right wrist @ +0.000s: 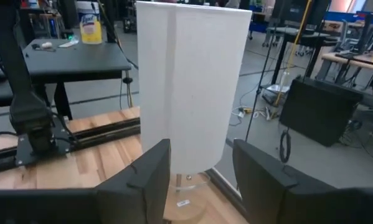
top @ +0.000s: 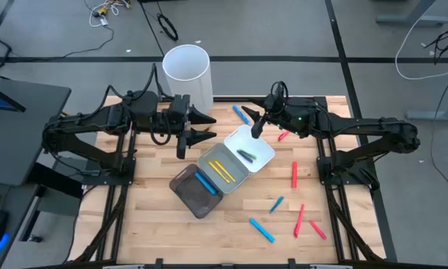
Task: Pick & Place Markers
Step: Put the top blue highlighter into the black bin
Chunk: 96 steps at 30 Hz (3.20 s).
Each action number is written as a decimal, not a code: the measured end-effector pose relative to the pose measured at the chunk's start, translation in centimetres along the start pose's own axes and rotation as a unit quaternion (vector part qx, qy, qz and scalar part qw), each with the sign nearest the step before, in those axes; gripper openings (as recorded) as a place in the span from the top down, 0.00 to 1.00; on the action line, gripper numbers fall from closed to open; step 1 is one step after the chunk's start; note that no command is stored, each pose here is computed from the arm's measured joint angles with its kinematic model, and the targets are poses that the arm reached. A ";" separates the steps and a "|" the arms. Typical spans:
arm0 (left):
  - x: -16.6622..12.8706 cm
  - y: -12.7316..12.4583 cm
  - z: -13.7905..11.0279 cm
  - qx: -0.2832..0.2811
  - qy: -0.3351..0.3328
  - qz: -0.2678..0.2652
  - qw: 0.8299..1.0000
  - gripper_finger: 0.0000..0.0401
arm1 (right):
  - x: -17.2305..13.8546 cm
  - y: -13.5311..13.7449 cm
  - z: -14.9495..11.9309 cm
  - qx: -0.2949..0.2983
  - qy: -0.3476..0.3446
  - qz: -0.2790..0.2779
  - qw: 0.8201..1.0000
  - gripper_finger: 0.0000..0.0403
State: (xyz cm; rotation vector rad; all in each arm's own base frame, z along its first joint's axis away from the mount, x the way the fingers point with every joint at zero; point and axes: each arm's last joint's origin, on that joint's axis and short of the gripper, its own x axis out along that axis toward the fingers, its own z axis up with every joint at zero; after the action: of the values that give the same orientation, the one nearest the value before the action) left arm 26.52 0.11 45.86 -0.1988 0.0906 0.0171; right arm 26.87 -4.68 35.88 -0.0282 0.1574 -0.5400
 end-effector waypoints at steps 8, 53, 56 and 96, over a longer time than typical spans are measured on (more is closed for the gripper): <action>0.0 0.0 0.0 0.000 0.002 -0.006 1.000 0.45 | 0.4 -1.8 0.5 0.016 0.014 -0.034 0.999 0.55; -1.0 0.8 0.5 0.004 -0.003 0.013 1.000 0.45 | 15.5 -14.7 -2.2 0.139 0.481 -0.104 0.859 0.39; -1.0 0.8 0.5 0.004 -0.002 0.012 1.000 0.45 | 15.9 -14.5 -3.4 0.137 0.489 -0.102 0.855 0.39; -1.0 0.8 0.4 -0.012 0.000 0.013 1.000 0.45 | 21.1 -11.3 -16.9 0.146 0.597 -0.052 0.787 0.36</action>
State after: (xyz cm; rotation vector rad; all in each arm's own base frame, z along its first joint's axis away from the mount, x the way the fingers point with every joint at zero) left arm 25.51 0.95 46.19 -0.2225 0.0937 0.0434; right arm 36.30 -25.01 17.00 0.6342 1.3258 -0.6235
